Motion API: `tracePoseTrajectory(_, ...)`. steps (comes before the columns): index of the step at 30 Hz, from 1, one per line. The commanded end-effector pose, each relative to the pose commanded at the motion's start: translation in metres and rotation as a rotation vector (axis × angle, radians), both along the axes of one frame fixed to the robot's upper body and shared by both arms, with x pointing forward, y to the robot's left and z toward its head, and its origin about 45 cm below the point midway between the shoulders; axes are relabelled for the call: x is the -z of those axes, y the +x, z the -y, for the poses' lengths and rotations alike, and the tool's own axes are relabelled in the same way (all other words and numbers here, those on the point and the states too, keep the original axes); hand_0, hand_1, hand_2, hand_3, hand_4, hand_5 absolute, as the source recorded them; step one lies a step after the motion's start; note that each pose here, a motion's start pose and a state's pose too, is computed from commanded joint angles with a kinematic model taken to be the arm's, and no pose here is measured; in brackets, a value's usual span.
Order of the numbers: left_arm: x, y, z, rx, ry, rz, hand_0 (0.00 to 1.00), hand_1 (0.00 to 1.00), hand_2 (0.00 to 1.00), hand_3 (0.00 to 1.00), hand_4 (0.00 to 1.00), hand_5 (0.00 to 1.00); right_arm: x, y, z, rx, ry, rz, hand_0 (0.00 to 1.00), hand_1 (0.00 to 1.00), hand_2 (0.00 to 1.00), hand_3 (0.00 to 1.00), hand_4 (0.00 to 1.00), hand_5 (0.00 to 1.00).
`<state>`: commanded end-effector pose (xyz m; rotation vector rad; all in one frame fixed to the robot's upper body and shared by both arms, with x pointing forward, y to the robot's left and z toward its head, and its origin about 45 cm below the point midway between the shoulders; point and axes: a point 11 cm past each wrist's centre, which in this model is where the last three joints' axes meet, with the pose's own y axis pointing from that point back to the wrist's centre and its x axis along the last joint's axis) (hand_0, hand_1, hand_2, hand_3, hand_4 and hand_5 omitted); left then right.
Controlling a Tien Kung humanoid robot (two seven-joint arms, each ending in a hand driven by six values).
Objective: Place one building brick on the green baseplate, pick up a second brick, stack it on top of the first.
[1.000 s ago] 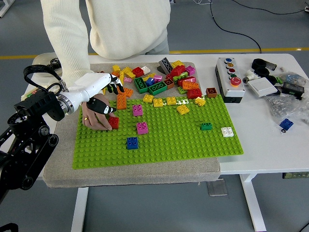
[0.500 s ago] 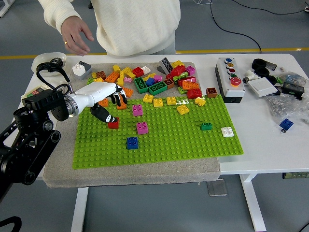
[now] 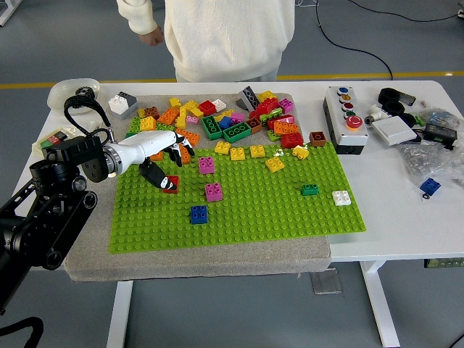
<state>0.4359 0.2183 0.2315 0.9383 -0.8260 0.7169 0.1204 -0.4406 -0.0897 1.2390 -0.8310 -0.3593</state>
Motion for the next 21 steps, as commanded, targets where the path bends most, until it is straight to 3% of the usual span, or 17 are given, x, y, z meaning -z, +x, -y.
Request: tracePoseTrajectory(21, 0.02, 0.0085, -0.012, -0.054, -0.034, -0.045, 0.726, 0.657, 0.587, 0.74, 0.986, 0.002, 0.0, 0.0, 0.0, 0.003, 0.002, 0.003, 0.742, 0.645, 0.715, 0.609, 0.831, 0.404)
